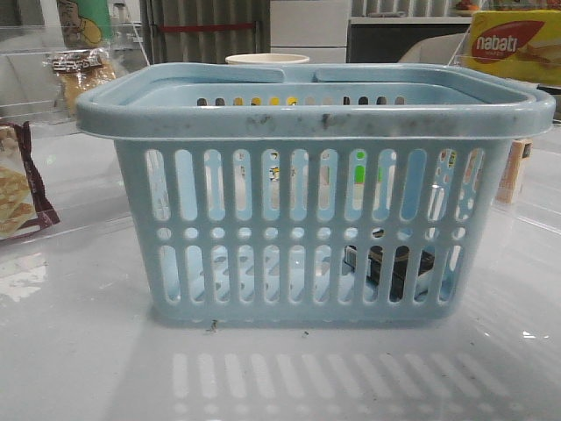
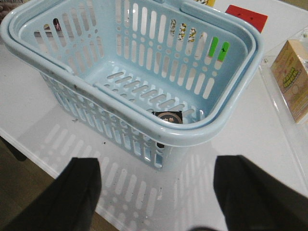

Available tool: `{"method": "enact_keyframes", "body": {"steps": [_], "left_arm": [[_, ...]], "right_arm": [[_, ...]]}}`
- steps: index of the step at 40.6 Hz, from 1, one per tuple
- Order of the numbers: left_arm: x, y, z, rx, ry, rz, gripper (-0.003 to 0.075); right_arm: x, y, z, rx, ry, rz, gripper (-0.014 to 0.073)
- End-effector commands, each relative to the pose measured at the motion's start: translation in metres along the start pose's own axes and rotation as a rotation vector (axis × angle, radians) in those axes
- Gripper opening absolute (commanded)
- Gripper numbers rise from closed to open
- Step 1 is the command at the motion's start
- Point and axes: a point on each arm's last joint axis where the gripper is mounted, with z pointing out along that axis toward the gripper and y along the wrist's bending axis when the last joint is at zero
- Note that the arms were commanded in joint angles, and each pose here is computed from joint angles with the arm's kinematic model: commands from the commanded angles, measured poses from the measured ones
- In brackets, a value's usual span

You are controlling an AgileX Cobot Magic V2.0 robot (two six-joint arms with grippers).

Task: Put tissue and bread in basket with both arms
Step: 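Lift the right gripper up and away from the basket, then reach the left gripper to the wrapped yellow cake on the shelf and grasp it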

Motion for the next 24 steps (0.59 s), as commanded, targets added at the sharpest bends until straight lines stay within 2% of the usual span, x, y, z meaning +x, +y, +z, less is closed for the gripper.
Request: {"method": "enact_keyframes", "body": {"steps": [1, 12, 24], "left_arm": [[-0.041, 0.013, 0.016, -0.044, -0.119, -0.005, 0.0656], [-0.095, 0.063, 0.083, -0.114, -0.097, -0.1, 0.0656], [-0.12, 0.125, 0.143, -0.178, -0.126, -0.221, 0.0656]], "right_arm": [[-0.014, -0.001, -0.006, 0.015, -0.1, -0.018, 0.0591], [-0.014, -0.001, -0.006, 0.015, -0.1, -0.018, 0.0591], [-0.014, -0.001, -0.006, 0.015, -0.1, -0.018, 0.0591]]}}
